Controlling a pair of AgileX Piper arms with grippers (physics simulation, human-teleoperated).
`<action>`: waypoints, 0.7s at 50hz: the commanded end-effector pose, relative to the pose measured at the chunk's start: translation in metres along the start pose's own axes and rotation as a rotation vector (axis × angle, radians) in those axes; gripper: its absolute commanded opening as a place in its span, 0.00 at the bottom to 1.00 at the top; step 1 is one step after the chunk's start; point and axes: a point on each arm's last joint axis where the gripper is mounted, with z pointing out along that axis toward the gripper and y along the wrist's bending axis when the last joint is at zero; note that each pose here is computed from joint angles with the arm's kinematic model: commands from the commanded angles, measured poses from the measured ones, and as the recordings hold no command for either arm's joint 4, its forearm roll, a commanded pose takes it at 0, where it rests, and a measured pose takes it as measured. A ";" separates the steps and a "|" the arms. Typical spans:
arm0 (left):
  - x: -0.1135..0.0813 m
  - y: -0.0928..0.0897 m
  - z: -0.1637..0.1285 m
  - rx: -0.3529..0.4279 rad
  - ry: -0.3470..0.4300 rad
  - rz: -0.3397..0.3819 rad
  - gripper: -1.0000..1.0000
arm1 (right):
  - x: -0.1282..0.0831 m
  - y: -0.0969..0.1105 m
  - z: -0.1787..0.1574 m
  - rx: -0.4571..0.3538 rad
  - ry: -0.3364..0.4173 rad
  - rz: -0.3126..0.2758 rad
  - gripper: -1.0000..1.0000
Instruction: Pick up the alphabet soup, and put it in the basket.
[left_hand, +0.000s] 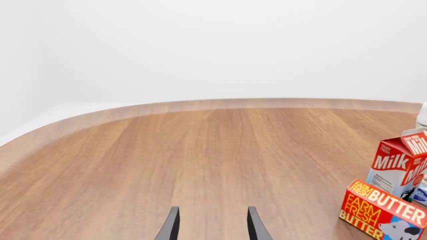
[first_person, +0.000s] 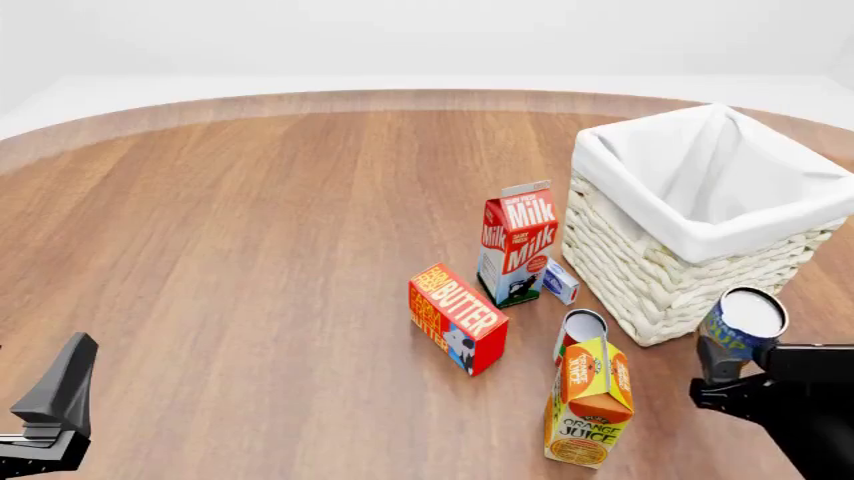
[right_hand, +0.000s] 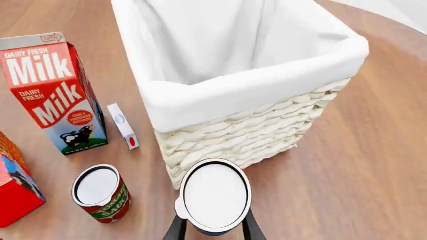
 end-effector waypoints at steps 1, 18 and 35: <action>0.000 0.000 0.000 0.000 0.000 0.000 1.00 | -0.010 0.000 -0.008 -0.001 -0.054 0.006 0.00; 0.000 0.000 0.000 0.000 0.000 0.000 1.00 | -0.036 -0.002 -0.022 0.004 -0.131 -0.009 0.00; 0.000 0.000 0.000 0.000 0.000 0.000 1.00 | -0.081 -0.006 -0.049 0.021 -0.255 -0.048 0.00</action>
